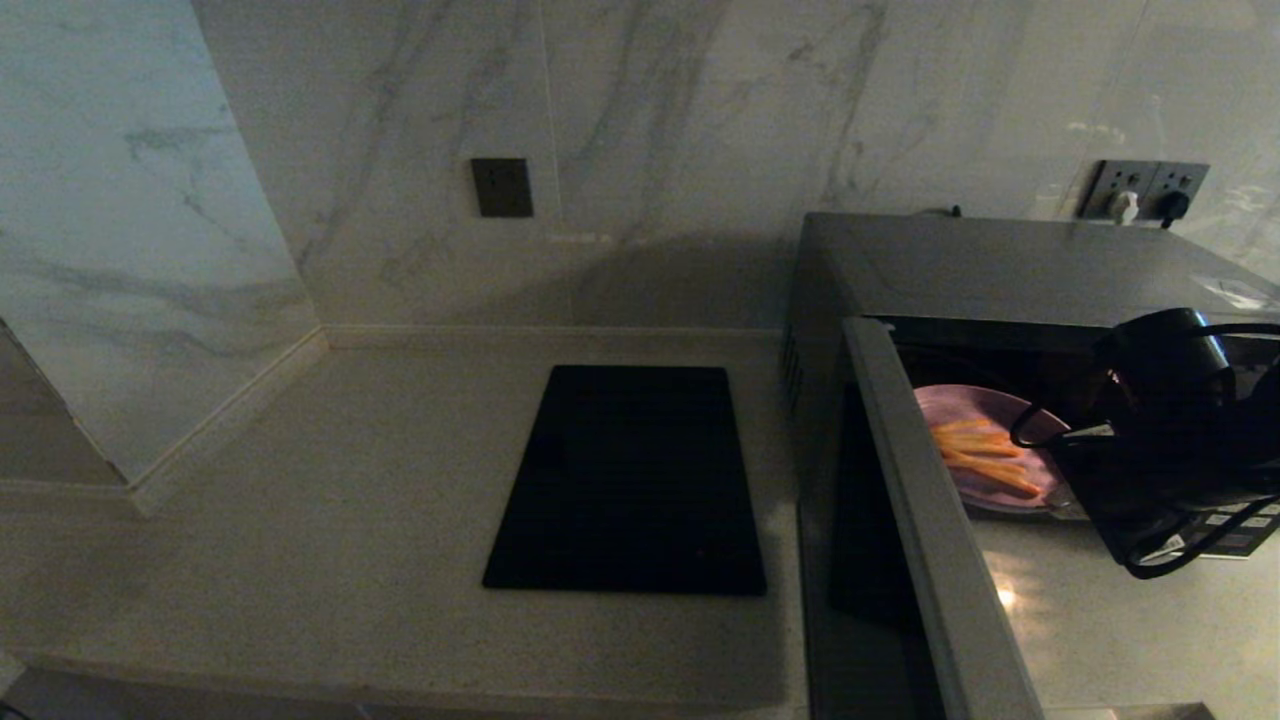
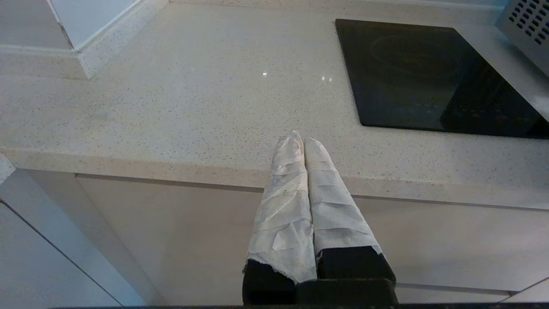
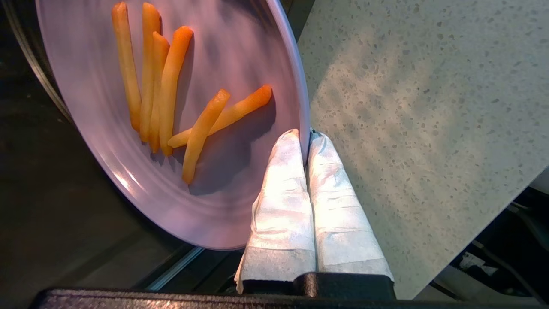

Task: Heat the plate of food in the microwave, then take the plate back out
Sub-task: Put the plate in the microwave oven

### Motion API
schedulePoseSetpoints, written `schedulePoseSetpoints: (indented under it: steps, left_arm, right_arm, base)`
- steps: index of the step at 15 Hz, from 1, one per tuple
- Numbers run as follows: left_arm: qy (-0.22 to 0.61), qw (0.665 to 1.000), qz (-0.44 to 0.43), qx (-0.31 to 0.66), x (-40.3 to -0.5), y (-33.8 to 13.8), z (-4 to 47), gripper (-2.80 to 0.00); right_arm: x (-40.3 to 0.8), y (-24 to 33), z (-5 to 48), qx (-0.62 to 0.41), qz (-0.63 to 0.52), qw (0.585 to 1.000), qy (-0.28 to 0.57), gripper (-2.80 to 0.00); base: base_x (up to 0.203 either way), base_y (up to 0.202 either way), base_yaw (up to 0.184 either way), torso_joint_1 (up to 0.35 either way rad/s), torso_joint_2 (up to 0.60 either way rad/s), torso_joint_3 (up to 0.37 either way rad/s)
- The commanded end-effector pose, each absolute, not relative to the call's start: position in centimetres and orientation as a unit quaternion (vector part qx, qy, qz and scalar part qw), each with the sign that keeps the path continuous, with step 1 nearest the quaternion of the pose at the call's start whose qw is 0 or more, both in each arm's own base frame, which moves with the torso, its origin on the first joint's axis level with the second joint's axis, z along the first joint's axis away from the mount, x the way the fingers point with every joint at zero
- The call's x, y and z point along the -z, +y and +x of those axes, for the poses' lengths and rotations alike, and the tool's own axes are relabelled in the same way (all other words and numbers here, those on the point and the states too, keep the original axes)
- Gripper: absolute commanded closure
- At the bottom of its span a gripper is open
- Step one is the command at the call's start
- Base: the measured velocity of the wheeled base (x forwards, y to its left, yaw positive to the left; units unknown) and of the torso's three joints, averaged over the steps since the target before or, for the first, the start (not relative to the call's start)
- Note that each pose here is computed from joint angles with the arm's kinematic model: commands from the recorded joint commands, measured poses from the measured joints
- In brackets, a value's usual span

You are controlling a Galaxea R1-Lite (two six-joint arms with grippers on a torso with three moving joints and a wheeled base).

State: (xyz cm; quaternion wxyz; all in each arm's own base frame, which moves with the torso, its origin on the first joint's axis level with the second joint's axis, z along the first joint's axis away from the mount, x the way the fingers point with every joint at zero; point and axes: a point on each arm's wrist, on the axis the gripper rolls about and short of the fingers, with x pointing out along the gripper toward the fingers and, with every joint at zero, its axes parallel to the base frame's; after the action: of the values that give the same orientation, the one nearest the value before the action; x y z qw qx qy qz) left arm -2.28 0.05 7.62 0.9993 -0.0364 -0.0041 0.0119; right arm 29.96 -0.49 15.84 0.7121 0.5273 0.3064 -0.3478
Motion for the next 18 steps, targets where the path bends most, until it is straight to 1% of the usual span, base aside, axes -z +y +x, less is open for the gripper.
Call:
schedulePoseSetpoints:
  steps: [1,6,12,18]
  left_arm:
    - [-0.004,0.999,-0.037,-0.012,-7.6,0.0,-2.3,0.0]
    - [-0.004,0.999,-0.037,-0.012,-7.6,0.0,-2.3,0.0]
    - [-0.004,0.999,-0.037,-0.012,-7.6,0.0,-2.3,0.0]
    - [-0.004,0.999,-0.037,-0.012,-7.6,0.0,-2.3,0.0]
  right_arm:
    - [-15.2,-0.5,30.7,0.353,0.527,0.707,0.312,0.0]
    - [-14.8,-0.5,32.1,0.343,0.53,0.714,0.302,0.0]
    - [-14.0,-0.5,33.2,0.342,0.52,0.719,0.309,0.0]
    - [-13.9,-0.5,33.4,0.339,0.514,0.724,0.311,0.0]
  base:
    - [0.0,0.0,0.0,0.0,0.0,0.0]
    - [0.0,0.0,0.0,0.0,0.0,0.0]
    - [0.0,0.0,0.0,0.0,0.0,0.0]
    - [0.0,0.0,0.0,0.0,0.0,0.0]
